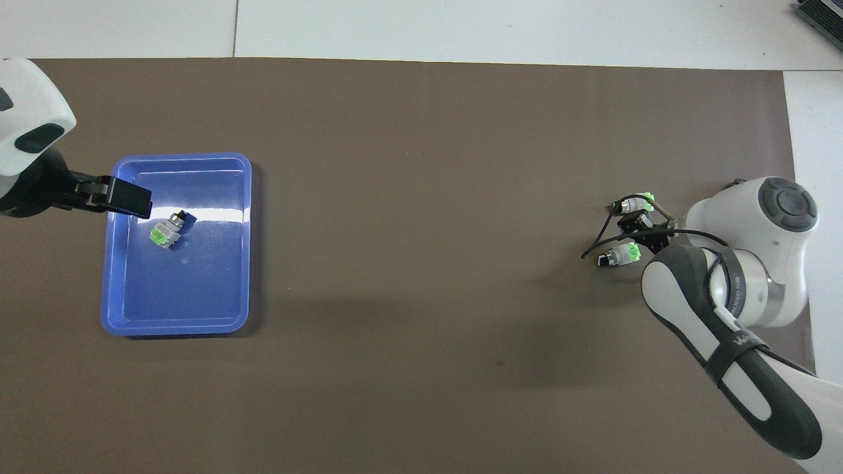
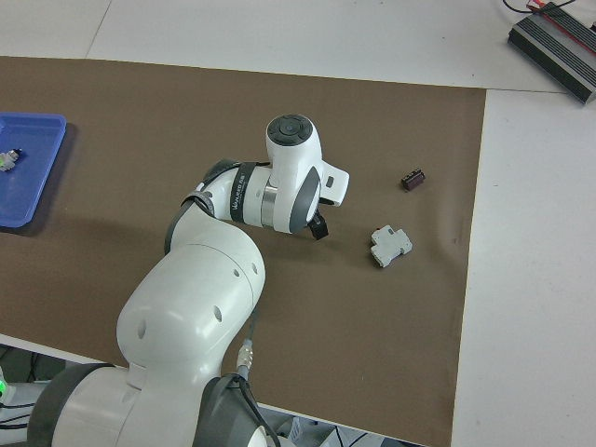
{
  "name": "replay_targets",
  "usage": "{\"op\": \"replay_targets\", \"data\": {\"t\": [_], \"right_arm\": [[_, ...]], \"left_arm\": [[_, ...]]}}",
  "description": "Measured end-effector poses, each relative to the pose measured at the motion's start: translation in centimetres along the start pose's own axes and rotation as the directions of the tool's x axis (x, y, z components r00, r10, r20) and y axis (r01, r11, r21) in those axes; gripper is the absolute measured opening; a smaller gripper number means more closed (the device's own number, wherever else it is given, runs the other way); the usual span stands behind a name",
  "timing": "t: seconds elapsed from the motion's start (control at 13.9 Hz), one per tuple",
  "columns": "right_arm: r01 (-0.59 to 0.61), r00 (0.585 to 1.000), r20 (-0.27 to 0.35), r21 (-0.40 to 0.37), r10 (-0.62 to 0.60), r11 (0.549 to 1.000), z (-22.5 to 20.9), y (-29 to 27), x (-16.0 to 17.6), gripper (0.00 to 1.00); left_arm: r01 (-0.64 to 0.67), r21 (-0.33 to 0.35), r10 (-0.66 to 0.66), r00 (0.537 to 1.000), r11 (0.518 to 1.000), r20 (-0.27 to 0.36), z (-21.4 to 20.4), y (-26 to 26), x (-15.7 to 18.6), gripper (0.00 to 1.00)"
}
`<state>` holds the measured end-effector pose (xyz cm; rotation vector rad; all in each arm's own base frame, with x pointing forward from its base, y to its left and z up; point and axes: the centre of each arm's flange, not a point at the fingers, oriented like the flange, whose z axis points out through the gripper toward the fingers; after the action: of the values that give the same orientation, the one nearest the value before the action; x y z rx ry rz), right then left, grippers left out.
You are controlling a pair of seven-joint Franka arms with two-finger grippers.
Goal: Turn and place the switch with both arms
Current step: 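Reach the right gripper down and grasp the green-lit switch, then lift the switch with the right gripper while the left gripper reaches toward it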
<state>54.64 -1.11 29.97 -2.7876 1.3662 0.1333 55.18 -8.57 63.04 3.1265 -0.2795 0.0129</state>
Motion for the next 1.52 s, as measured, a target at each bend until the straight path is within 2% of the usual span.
{"op": "replay_targets", "data": {"t": [0.36,0.87,0.94,1.08,1.23,1.37,1.44,1.52], "right_arm": [[-0.006,1.0,-0.016,0.021,0.007,1.0,1.1,0.0,0.2,1.0],[-0.025,1.0,0.007,0.031,0.025,0.999,1.7,-0.2,-0.1,0.96],[-0.025,1.0,0.007,0.031,0.025,0.999,1.7,-0.3,-0.1,0.89],[-0.025,1.0,0.007,0.031,0.025,0.999,1.7,-0.3,-0.1,0.63],[-0.025,1.0,0.006,0.033,0.025,0.999,1.4,-0.2,-0.1,0.43],[-0.02,1.0,0.009,0.031,0.02,0.999,1.3,-0.5,-0.3,0.43],[-0.026,0.999,0.031,0.026,0.025,0.999,1.0,-0.8,-0.4,0.43],[-0.049,0.996,0.081,0.029,0.047,0.998,0.1,-1.3,-0.6,0.43]], "left_arm": [[0.0,0.0,0.0,1.0,1.0,0.0,0.0,0.0,0.0,1.0],[0.0,0.0,0.0,1.0,1.0,0.0,0.0,0.0,0.0,1.0],[0.0,0.0,0.0,1.0,1.0,0.0,0.0,0.0,0.0,1.0],[0.0,0.0,0.0,1.0,1.0,0.0,0.0,0.0,0.0,1.0],[0.0,0.0,0.0,1.0,1.0,0.0,0.0,0.0,0.0,1.0],[0.0,0.0,0.0,1.0,1.0,0.0,0.0,0.0,0.0,1.0],[0.0,0.0,0.0,1.0,1.0,0.0,0.0,0.0,0.0,1.0],[0.0,0.0,0.0,1.0,1.0,0.0,0.0,0.0,0.0,1.0]]}}
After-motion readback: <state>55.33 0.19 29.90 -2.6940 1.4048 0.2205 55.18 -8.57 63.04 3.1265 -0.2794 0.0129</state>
